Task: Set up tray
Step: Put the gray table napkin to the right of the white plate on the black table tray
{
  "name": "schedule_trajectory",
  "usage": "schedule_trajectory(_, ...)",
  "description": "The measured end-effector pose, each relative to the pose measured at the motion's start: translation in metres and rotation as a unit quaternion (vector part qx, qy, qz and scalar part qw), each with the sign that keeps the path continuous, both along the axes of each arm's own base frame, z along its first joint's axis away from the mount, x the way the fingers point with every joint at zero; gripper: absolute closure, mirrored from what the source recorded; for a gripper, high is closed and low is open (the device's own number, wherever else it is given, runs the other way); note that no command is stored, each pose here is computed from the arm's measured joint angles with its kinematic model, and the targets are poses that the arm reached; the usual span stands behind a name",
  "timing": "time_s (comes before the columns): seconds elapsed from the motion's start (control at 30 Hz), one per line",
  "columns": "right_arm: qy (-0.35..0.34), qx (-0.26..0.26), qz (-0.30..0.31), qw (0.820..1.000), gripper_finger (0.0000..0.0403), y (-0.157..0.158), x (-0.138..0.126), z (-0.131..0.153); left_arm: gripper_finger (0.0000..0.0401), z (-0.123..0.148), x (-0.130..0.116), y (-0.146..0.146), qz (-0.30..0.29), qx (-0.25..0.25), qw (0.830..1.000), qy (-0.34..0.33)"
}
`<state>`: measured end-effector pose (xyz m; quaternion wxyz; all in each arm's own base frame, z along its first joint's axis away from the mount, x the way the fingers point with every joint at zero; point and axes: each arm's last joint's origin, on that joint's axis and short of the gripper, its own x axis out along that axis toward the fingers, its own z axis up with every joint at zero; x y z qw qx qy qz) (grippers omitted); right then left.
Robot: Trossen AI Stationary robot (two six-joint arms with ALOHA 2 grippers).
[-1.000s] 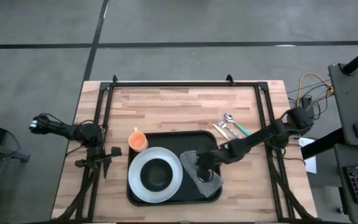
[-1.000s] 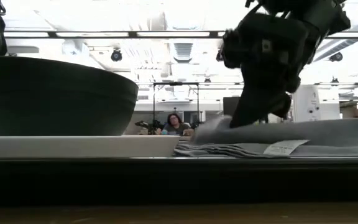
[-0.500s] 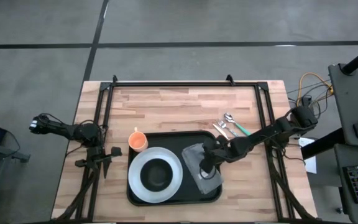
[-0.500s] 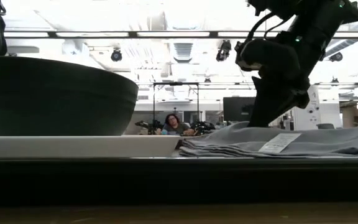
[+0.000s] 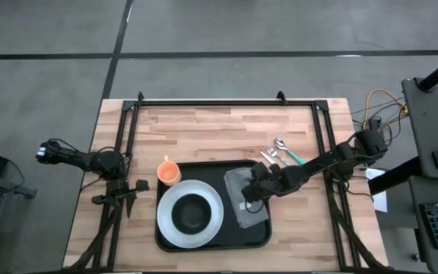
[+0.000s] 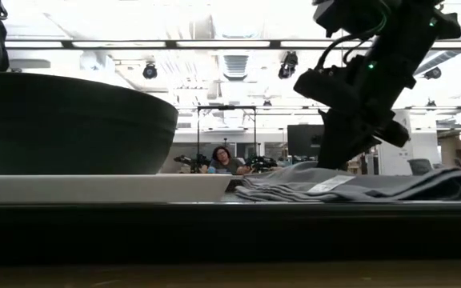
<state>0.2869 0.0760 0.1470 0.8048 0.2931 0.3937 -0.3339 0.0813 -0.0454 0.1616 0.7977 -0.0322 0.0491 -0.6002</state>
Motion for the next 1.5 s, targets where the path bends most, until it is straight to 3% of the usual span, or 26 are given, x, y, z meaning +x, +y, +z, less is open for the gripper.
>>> schedule_trajectory(0.43, -0.008, 0.034, -0.053, 0.998, 0.0395, 0.023, 0.006, -0.014, 0.0303, 0.000, 0.000, 0.000, 0.000, 0.000, 1.000, 0.000)
schedule_trajectory(0.53, 0.013, 0.042, -0.058, 0.997, 0.0395, 0.031, 0.011, -0.019, 0.0303, 0.000, 0.000, 0.000, 0.000, 0.000, 1.000, 0.000)
schedule_trajectory(0.83, 0.125, -0.018, -0.115, 0.985, 0.0395, 0.038, 0.020, -0.006, 0.0303, 0.000, 0.000, 0.000, 0.000, 0.000, 1.000, 0.000)
schedule_trajectory(1.13, 0.120, -0.028, -0.081, 0.989, 0.0394, 0.046, 0.041, -0.001, 0.0303, -0.001, 0.000, 0.000, 0.000, 0.001, 1.000, 0.004)
schedule_trajectory(1.5, 0.166, -0.032, -0.030, 0.985, 0.0388, 0.044, 0.040, -0.007, 0.0303, -0.001, 0.001, 0.000, 0.000, 0.002, 1.000, 0.006)
